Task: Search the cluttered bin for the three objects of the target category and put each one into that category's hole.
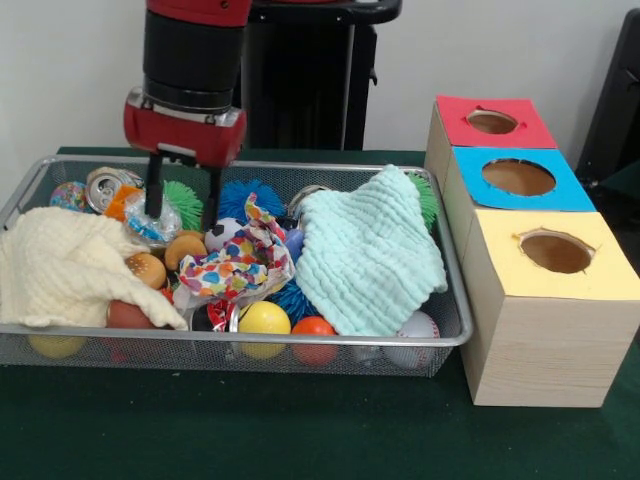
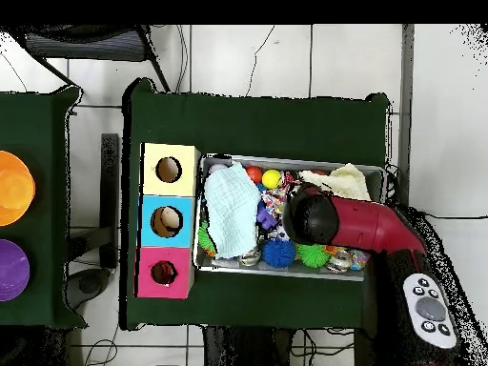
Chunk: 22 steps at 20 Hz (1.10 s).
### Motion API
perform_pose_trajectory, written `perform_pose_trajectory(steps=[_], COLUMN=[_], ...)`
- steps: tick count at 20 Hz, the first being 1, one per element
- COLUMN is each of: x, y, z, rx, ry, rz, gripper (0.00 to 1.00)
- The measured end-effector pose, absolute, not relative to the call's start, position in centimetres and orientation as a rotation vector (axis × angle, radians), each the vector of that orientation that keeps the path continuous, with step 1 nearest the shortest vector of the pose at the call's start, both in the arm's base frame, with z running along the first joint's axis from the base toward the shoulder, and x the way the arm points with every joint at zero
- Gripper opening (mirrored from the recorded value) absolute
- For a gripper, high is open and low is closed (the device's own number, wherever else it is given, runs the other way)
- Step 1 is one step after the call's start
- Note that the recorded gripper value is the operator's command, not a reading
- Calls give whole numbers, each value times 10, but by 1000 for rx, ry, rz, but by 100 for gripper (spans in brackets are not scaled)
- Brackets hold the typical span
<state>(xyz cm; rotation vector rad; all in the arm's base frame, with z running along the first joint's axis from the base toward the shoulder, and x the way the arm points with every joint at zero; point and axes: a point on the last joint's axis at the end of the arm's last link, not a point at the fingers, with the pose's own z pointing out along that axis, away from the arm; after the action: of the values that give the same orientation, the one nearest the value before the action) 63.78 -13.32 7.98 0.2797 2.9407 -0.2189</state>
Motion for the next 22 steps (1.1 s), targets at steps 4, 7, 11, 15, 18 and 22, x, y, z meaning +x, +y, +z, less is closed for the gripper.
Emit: perform_pose_trajectory(steps=[4,7,11,15,18,22], x=[625,618,604,597,592,587], y=[-153,-160,-170,-175,-181,-184], z=[61,49,28,22,21,21], rx=[308,328,370,392,417,449], ry=[2971,2989,3027,3045,3053,3071], rz=[-223,-216,-195,-185,-176,-155], gripper=[100,100,100,100,100,100])
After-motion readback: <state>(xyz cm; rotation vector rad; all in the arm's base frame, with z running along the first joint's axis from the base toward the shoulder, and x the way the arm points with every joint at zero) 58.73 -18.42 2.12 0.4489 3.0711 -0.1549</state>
